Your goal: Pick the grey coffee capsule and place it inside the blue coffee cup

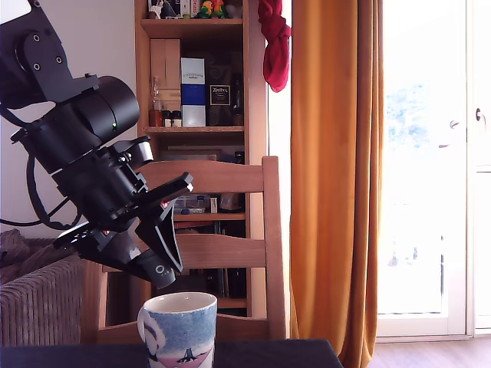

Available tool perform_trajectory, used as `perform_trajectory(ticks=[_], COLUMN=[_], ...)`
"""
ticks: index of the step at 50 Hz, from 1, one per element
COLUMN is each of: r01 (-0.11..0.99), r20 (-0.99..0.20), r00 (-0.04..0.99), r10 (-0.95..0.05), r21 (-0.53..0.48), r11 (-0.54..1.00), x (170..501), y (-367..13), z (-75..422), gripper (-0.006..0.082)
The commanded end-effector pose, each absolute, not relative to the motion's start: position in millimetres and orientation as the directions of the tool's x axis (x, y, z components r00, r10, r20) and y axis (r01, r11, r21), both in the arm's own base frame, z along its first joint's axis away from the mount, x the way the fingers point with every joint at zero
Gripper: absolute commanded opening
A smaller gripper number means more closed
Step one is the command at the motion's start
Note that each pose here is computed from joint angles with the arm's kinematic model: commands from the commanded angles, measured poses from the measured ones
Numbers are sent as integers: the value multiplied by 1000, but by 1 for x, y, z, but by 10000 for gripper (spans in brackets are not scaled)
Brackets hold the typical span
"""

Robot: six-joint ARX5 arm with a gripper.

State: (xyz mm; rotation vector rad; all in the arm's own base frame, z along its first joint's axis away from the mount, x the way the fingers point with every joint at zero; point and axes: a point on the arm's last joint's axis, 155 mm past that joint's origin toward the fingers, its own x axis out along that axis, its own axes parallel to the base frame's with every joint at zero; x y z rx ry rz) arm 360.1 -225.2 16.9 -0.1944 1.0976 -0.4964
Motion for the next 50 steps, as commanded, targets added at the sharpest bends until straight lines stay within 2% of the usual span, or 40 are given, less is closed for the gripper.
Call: perform_trajectory(ticks=[1, 4, 13, 16, 20, 25, 28, 36, 50], r01=[292, 296, 308, 313, 310, 308, 327, 350, 310], r20=[-803, -803, -803, -801, -800, -793, -787, -777, -774], r00=[358, 355, 351, 353, 356, 372, 384, 446, 571], r10=[-476, -479, -482, -484, -483, -483, -484, -443, -273], r21=[-389, -389, -387, -386, -386, -385, -374, -305, -104], r11=[874, 872, 869, 868, 869, 870, 868, 886, 945], x=[359, 358, 356, 356, 358, 364, 367, 376, 385], y=[-228, -230, -233, -234, -233, -229, -227, -210, -153], z=[16, 16, 16, 17, 18, 23, 28, 46, 87], gripper=[479, 522, 521, 488, 357, 73, -31, -19, -19])
